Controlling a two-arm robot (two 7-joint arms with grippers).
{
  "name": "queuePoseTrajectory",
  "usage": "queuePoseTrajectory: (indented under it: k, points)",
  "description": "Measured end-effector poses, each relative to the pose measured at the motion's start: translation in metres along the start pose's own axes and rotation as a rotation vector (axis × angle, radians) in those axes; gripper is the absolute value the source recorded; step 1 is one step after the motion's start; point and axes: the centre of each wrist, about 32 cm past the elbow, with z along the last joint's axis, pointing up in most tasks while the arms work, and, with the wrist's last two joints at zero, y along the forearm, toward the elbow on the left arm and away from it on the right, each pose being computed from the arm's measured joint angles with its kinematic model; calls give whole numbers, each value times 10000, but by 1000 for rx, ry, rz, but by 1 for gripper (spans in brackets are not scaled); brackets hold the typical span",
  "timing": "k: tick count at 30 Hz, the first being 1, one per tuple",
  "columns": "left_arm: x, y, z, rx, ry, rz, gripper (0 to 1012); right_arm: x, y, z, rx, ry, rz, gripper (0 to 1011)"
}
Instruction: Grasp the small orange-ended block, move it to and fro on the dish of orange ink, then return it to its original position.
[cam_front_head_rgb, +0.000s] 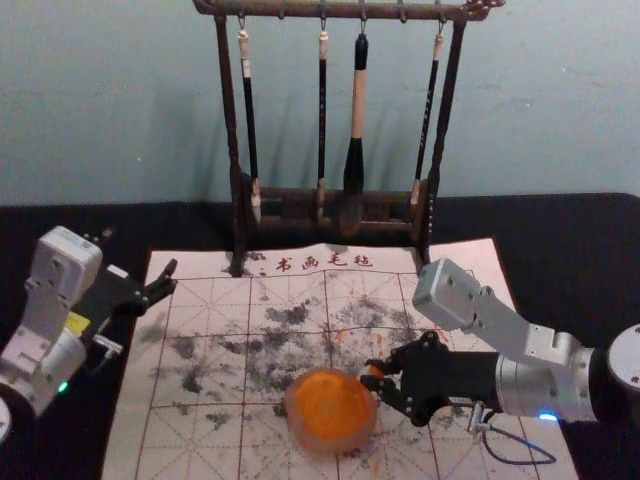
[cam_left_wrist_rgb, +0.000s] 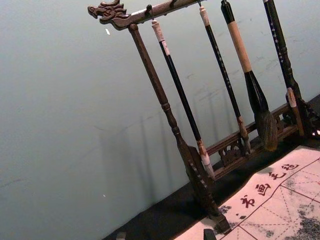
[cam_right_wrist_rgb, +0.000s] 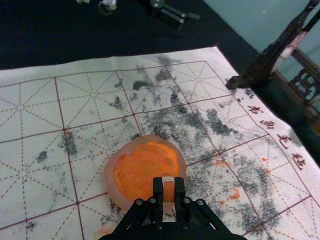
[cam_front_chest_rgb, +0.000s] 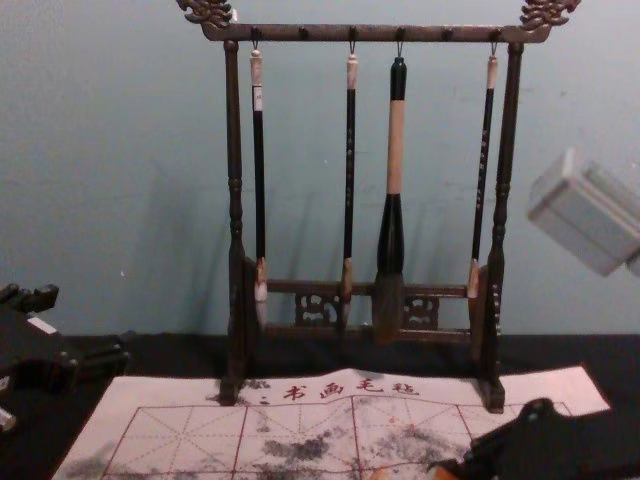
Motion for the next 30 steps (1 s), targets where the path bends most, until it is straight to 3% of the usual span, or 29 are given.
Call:
queuePoseTrajectory:
  k: [8,17,30]
  points:
    - [0,0,0,0,0,0,1001,18,-73,42,18,21,-44,91]
    - [0,0,0,0,0,0,1001,57,-273,79,9,42,-153,92]
    - [0,0,0,0,0,0,1001,62,-572,3,-24,90,-277,92]
